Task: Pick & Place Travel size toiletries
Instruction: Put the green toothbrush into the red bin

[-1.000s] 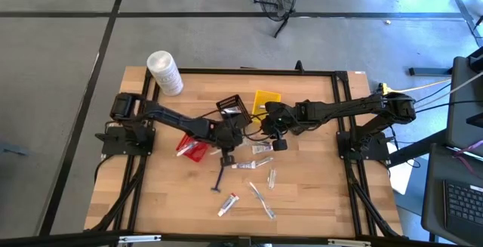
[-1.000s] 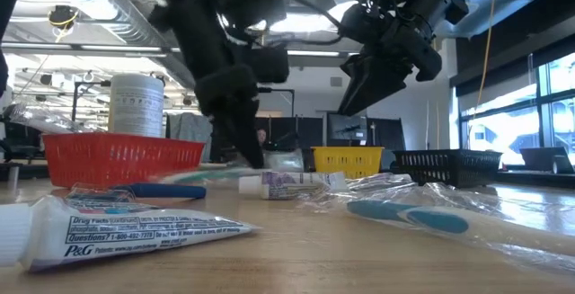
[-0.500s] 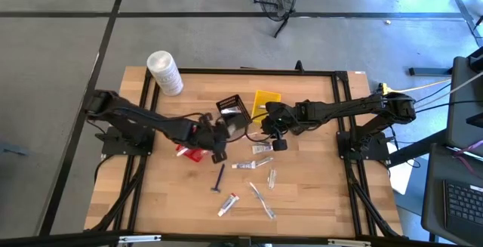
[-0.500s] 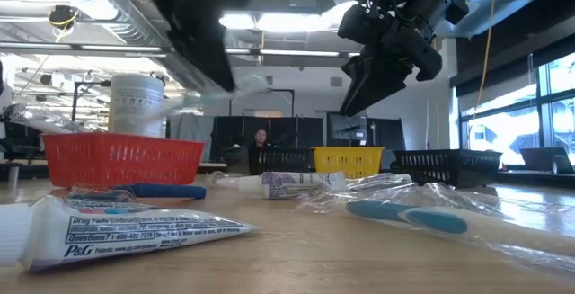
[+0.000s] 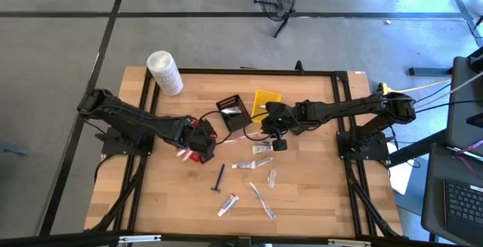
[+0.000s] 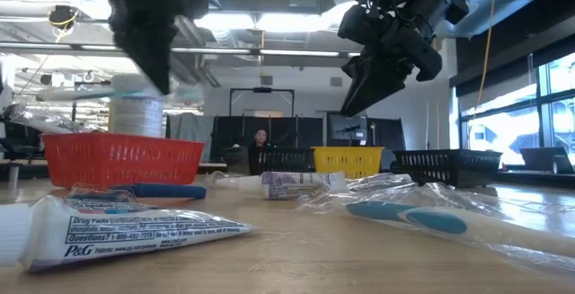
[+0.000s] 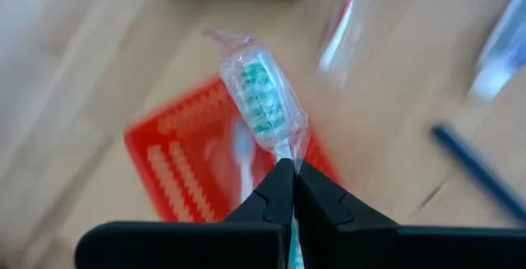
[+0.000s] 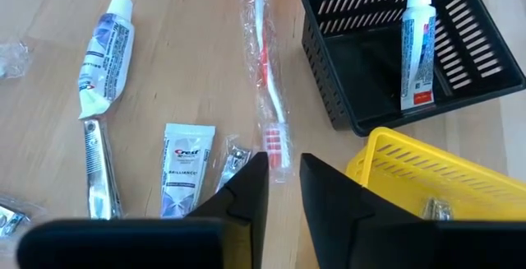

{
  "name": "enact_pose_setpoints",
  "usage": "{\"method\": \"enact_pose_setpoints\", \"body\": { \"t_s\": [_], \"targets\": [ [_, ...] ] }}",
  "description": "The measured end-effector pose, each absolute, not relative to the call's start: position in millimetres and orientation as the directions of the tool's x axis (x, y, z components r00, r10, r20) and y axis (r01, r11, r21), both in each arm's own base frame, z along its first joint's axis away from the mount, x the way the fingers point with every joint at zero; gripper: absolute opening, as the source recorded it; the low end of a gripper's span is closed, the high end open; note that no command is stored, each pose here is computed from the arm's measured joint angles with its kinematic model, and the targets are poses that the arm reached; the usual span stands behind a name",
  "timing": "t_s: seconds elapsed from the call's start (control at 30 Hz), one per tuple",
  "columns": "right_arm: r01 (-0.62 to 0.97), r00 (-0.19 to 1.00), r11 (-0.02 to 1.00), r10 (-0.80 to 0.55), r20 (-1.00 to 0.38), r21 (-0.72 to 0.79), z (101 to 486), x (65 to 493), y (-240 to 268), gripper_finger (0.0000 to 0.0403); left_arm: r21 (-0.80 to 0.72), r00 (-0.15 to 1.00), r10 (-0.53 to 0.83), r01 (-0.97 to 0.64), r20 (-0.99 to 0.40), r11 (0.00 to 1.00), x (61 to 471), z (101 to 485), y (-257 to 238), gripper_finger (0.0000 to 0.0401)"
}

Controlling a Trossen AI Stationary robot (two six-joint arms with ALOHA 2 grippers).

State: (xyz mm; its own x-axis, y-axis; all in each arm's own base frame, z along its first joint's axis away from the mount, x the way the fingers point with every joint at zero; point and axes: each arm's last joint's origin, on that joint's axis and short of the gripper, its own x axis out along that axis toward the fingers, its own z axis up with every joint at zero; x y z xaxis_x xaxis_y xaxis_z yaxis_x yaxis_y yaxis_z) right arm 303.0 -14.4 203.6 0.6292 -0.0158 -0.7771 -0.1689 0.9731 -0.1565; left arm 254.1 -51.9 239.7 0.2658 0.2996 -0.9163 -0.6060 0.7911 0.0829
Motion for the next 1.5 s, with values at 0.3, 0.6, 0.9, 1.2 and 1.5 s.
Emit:
{"method": "enact_pose_setpoints", "body": {
  "t_s": [0.3, 0.6, 0.9, 1.2, 1.5],
  "targets": [
    [-0.169, 0.629, 0.973, -0.016, -0.777, -0.157, 204, 303, -14, 0.0071, 0.148, 0.072, 0.243, -0.621, -0.967, 0.770, 259, 216, -42, 0.0004],
    [-0.169, 0.629, 0.973, -0.016, -0.777, -0.157, 204, 303, -14, 0.0087, 0.248, -0.017, 0.287, -0.553, -0.958, 0.795, 273, 192, -25, 0.0004],
    [-0.171, 0.630, 0.973, -0.016, -0.777, -0.158, 204, 303, -14, 0.0098, 0.282, -0.096, 0.273, -0.520, -0.957, 0.807, 279, 175, -15, 0.0004],
    [-0.172, 0.630, 0.972, -0.016, -0.776, -0.159, 204, 303, -14, 0.0095, 0.281, -0.094, 0.272, -0.511, -0.958, 0.812, 277, 178, -15, 0.0004],
    [-0.172, 0.630, 0.972, -0.016, -0.776, -0.159, 204, 303, -14, 0.0079, 0.258, -0.093, 0.243, -0.468, -0.966, 0.845, 277, 178, -15, 0.0004]
  ]
}}
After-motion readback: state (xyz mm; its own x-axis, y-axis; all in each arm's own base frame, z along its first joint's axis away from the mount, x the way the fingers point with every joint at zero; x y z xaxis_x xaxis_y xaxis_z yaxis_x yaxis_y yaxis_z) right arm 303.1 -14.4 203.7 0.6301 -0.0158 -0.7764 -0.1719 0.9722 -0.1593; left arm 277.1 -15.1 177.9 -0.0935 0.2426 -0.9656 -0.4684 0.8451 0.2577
